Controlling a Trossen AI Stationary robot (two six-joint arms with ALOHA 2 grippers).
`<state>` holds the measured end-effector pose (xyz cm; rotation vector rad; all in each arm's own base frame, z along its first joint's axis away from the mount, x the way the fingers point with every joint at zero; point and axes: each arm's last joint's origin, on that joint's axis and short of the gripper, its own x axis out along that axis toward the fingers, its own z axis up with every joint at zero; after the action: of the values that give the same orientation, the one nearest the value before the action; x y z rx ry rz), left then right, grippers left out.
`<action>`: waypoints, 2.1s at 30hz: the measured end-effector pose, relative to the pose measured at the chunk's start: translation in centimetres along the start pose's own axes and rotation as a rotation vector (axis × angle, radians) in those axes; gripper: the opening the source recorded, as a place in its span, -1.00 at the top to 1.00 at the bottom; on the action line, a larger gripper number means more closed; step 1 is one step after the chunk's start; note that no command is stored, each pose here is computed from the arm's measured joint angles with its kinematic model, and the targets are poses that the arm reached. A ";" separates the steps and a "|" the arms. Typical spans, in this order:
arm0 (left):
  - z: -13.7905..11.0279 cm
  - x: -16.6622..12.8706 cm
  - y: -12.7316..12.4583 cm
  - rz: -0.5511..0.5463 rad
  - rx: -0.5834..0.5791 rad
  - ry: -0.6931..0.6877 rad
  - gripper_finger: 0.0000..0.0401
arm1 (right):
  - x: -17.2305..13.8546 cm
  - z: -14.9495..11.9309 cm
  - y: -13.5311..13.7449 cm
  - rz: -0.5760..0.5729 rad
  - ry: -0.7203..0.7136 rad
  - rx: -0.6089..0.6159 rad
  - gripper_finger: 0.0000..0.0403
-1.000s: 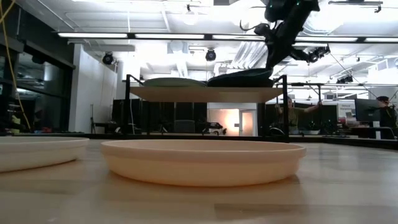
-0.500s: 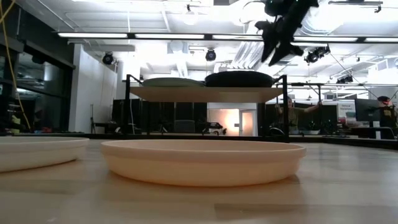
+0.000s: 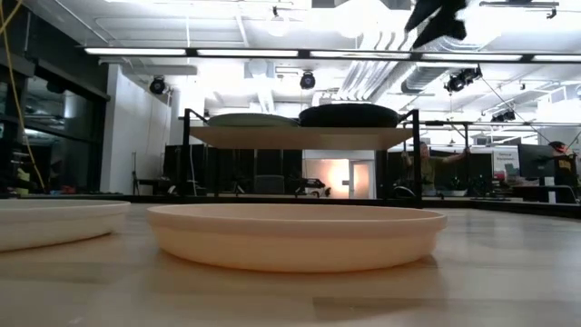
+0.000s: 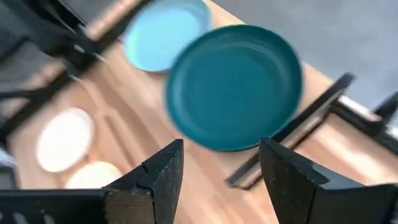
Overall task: Place and stack plates onto a shelf
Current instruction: Stack the white plate on top of the blue plate on the shelf
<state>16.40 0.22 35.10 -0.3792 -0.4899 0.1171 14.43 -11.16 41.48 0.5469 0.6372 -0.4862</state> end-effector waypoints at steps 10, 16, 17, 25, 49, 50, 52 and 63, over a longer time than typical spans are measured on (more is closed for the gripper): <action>-1.5 0.2 0.4 0.040 0.024 0.120 0.22 | -0.2 -7.3 2.8 0.404 -0.356 0.089 0.06; -2.2 0.1 0.7 0.055 0.050 0.197 0.22 | 3.0 -9.0 4.5 0.429 -0.373 -0.035 0.06; -2.3 0.1 0.7 0.056 0.065 0.206 0.22 | 3.4 -9.1 4.7 0.436 -0.383 -0.057 0.06; -2.5 0.0 0.8 0.060 0.103 0.234 0.22 | 4.1 -8.6 5.9 0.454 -0.421 -0.126 0.06; -17.1 -5.9 -1.1 0.167 0.239 1.602 0.22 | 3.3 -7.7 6.2 0.448 -0.454 -0.138 0.06; -17.7 -6.3 -0.9 0.184 0.257 1.612 0.22 | 3.4 -7.7 6.2 0.447 -0.452 -0.138 0.06; -18.6 -6.5 -0.7 0.203 0.266 1.621 0.22 | 3.5 -7.7 6.2 0.444 -0.446 -0.139 0.06; -22.4 -7.2 0.8 0.237 0.370 1.780 0.23 | 4.0 -8.2 6.0 0.413 -0.384 -0.143 0.06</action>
<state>20.81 -7.81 13.47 -0.0653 1.3235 0.0588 17.28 -2.66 35.24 0.4191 0.1791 -0.1452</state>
